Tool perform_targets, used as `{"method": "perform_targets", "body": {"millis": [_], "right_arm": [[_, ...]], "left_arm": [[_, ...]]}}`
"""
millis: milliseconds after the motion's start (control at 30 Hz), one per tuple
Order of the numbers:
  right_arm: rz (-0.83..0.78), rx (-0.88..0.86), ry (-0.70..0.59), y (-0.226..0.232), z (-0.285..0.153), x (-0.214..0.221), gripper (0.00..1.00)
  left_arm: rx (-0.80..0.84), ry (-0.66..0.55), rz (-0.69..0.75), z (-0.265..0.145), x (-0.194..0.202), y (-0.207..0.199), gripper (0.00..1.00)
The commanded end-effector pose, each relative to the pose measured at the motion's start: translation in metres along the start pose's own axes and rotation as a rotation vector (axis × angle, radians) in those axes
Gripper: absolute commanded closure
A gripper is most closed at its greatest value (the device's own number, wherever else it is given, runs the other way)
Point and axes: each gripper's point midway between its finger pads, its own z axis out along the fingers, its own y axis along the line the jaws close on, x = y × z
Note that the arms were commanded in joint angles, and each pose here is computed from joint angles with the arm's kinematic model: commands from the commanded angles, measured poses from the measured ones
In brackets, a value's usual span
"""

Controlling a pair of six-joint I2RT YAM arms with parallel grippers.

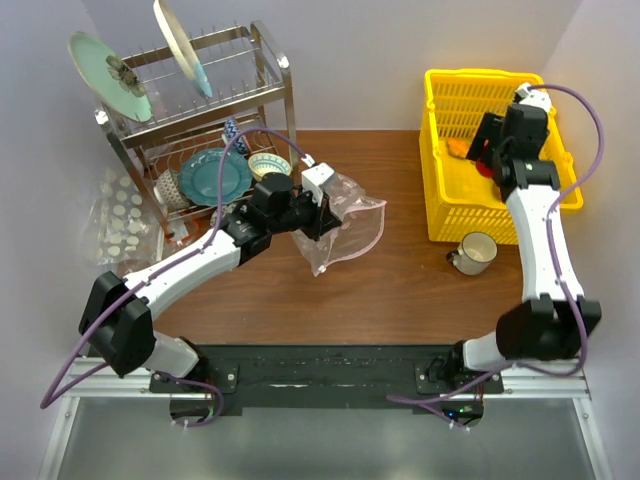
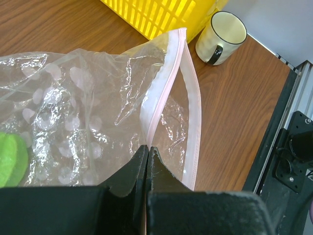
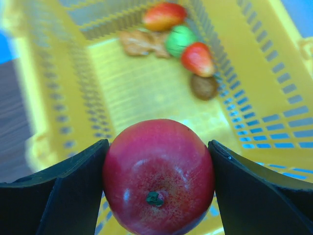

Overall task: Place the food in the zip-top bag and seal the zipper
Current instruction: Pick up the fake fruit from the bin, then place the fake fruit in the zipper food storage bag.

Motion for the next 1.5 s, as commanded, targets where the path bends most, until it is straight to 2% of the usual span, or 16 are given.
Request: {"method": "perform_targets", "body": {"millis": [0,67,100,233,467,667,867,1033,1367,1467], "right_arm": [[0.034,-0.433,-0.192,0.057,-0.079,-0.04,0.27],[0.085,-0.558,-0.178,0.073,-0.098,-0.03,0.27],[0.087,-0.696,-0.187,0.09,-0.123,-0.03,0.27],[0.146,-0.977,-0.095,0.125,-0.162,-0.001,0.28],[0.121,-1.178,0.056,0.169,-0.205,0.068,0.3],[0.182,-1.319,0.135,0.195,-0.229,0.113,0.32],[0.201,-1.336,0.216,0.217,-0.234,0.16,0.32],[0.199,-1.265,0.224,0.23,-0.219,0.18,0.32],[0.338,-1.096,0.1,0.228,-0.193,0.161,0.31],[0.353,-1.041,0.08,0.224,-0.185,0.159,0.2]], "left_arm": [[0.013,-0.054,0.032,-0.01,-0.023,-0.009,1.0],[0.012,-0.056,0.029,-0.011,-0.024,-0.01,1.0],[0.009,-0.055,0.029,-0.012,-0.024,-0.009,1.0],[-0.005,-0.056,0.028,-0.014,-0.026,-0.008,1.0],[-0.019,-0.066,0.032,-0.02,-0.032,-0.008,1.0],[-0.017,-0.077,0.029,-0.024,-0.036,-0.011,1.0],[0.005,-0.082,0.025,-0.027,-0.038,-0.016,1.0],[0.051,-0.103,0.024,-0.03,-0.043,-0.025,1.0],[0.219,-0.151,0.027,-0.039,-0.053,-0.057,1.0],[0.243,-0.159,0.023,-0.041,-0.054,-0.061,1.0]]}}
